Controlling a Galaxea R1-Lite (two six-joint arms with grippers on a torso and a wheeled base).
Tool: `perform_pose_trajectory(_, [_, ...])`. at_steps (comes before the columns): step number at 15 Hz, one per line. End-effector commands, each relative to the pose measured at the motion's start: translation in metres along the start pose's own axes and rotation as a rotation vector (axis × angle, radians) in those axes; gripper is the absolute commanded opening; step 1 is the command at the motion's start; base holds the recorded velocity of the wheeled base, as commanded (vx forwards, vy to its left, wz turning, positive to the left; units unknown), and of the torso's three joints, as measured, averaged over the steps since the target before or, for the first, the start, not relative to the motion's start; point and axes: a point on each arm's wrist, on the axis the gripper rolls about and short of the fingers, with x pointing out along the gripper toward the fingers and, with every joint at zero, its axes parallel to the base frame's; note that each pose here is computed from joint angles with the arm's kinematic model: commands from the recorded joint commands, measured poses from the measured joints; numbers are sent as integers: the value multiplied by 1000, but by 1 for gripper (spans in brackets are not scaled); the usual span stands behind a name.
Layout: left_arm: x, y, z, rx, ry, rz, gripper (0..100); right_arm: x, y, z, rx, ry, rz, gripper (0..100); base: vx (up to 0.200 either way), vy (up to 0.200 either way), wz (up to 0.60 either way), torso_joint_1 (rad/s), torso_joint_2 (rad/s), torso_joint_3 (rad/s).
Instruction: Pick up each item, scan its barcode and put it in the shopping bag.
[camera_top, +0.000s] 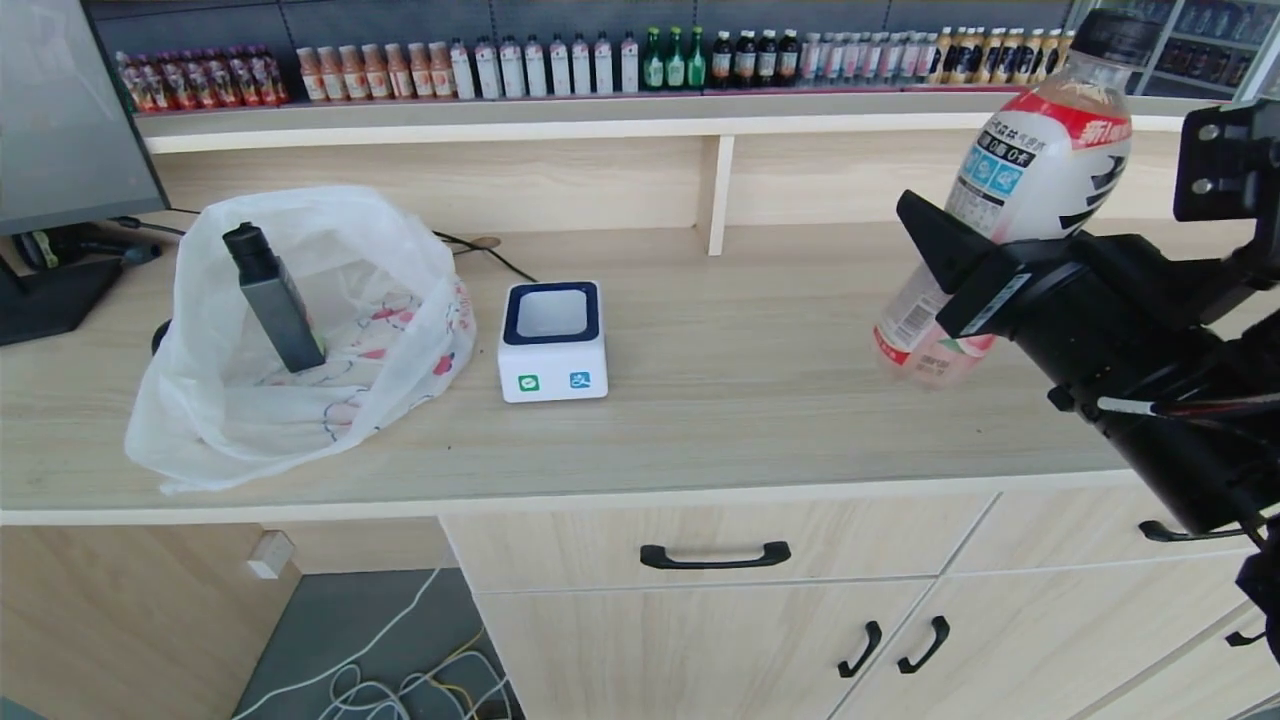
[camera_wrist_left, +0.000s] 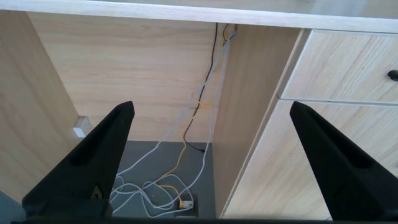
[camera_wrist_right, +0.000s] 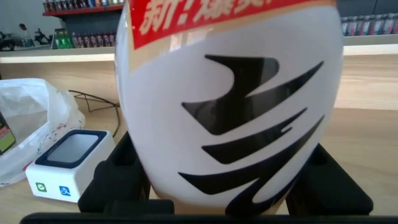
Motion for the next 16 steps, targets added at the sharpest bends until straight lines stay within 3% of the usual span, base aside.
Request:
perform_pose_trajectory(1, [0, 0, 0, 1, -1, 0, 100, -1, 1, -7, -5, 15, 4, 0, 0, 200, 0, 7, 2, -7])
perform_pose_trajectory(12, [0, 0, 0, 1, -1, 0, 100, -7, 2, -5, -15, 7, -31, 0, 0, 200, 0, 4, 2, 1])
perform_pose_trajectory(16, [0, 0, 0, 1, -1, 0, 100, -5, 3, -6, -57, 9, -31, 0, 0, 0, 0, 0, 0, 0])
